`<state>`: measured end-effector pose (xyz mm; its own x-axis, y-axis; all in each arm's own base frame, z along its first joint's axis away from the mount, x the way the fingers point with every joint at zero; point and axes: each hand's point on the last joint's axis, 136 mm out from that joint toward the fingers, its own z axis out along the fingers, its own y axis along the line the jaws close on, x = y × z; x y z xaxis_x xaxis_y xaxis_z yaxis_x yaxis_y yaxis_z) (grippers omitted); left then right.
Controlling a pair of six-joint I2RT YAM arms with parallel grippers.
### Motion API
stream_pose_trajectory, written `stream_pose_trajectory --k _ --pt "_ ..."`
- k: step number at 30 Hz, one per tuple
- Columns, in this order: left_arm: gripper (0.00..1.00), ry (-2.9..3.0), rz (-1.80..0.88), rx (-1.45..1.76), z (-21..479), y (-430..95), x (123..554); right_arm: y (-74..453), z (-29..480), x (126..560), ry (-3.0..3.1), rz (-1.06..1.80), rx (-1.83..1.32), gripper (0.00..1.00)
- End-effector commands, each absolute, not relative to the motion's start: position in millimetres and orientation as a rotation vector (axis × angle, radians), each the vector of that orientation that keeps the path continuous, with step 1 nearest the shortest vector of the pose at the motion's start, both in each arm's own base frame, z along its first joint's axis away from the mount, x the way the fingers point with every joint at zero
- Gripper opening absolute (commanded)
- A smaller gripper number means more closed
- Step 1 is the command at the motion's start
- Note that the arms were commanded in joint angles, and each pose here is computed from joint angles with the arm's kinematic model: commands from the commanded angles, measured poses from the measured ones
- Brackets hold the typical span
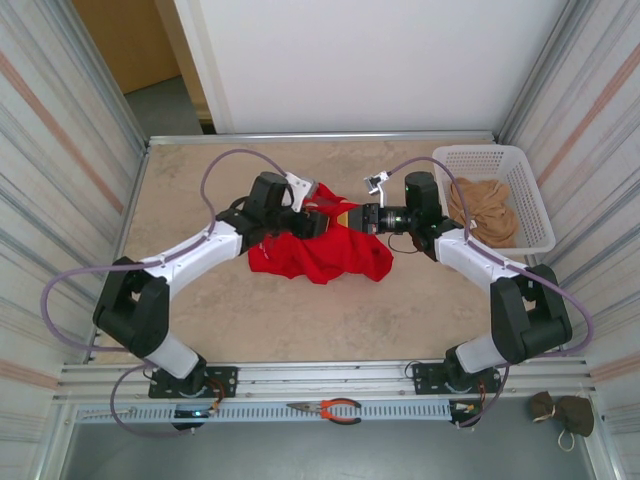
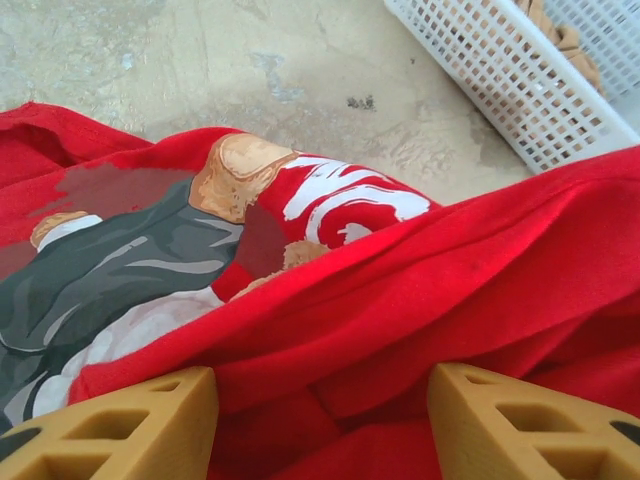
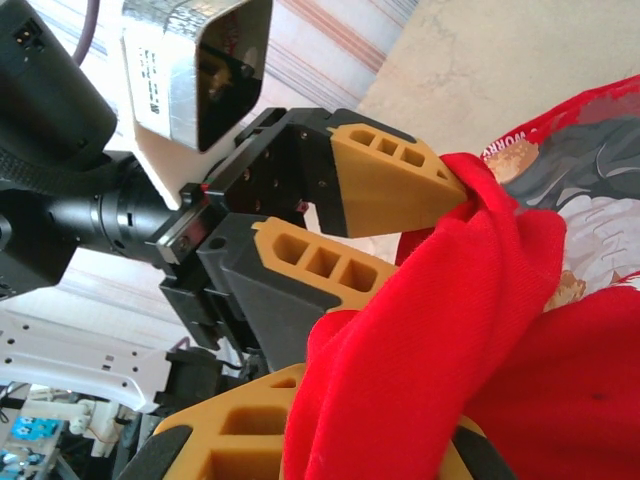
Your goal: Fold the inside-out t-shirt
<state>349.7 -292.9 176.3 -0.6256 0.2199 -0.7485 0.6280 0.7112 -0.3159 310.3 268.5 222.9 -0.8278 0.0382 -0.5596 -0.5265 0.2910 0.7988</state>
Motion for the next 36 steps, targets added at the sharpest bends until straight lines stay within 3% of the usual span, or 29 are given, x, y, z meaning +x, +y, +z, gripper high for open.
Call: stream_pose_trajectory --k 1,4,6,9,10,17,18,20,21,23,30,36 --pt "0.57 2.178 -0.673 0.680 182.3 -294.0 361.5 270.2 224.7 307.4 2.070 1.586 -0.452 0.00" --pt "0.55 2.184 -0.664 0.697 177.2 -297.7 366.5 270.7 223.8 306.4 2.075 1.587 -0.452 0.00" --pt "0.38 2.182 -0.684 0.713 176.0 -303.3 368.6 271.1 221.9 306.0 2.081 1.586 -0.450 0.00" --pt "0.04 2.166 -0.724 0.732 181.7 -311.6 370.1 269.2 217.8 307.2 2.092 1.575 -0.441 0.00" --pt "0.00 2.158 -0.738 0.732 186.5 -312.4 369.0 267.9 214.6 308.4 2.103 1.571 -0.432 0.00" --pt "0.00 2.101 -0.999 0.635 246.6 -301.0 338.1 252.9 180.6 343.0 2.205 1.486 -0.278 0.00" --pt "0.00 2.093 -1.047 0.618 252.9 -299.0 333.6 250.7 174.7 350.4 2.223 1.462 -0.248 0.06" --pt "0.00 2.067 -1.171 0.579 268.0 -295.0 323.1 243.4 158.0 367.0 2.282 1.391 -0.160 0.36" --pt "0.00 2.053 -1.223 0.555 273.5 -293.3 320.5 240.0 152.0 373.3 2.309 1.355 -0.124 0.44" --pt "0.00 2.031 -1.334 0.492 279.2 -289.9 316.2 232.9 144.3 379.8 2.352 1.289 -0.058 0.52" --pt "0.00 1.977 -1.508 0.365 285.4 -287.4 314.1 203.4 163.8 347.9 2.368 1.047 0.076 0.53" --pt "0.00 1.988 -1.524 0.332 280.7 -286.1 316.0 230.4 203.2 301.4 2.297 1.008 -0.072 0.50"
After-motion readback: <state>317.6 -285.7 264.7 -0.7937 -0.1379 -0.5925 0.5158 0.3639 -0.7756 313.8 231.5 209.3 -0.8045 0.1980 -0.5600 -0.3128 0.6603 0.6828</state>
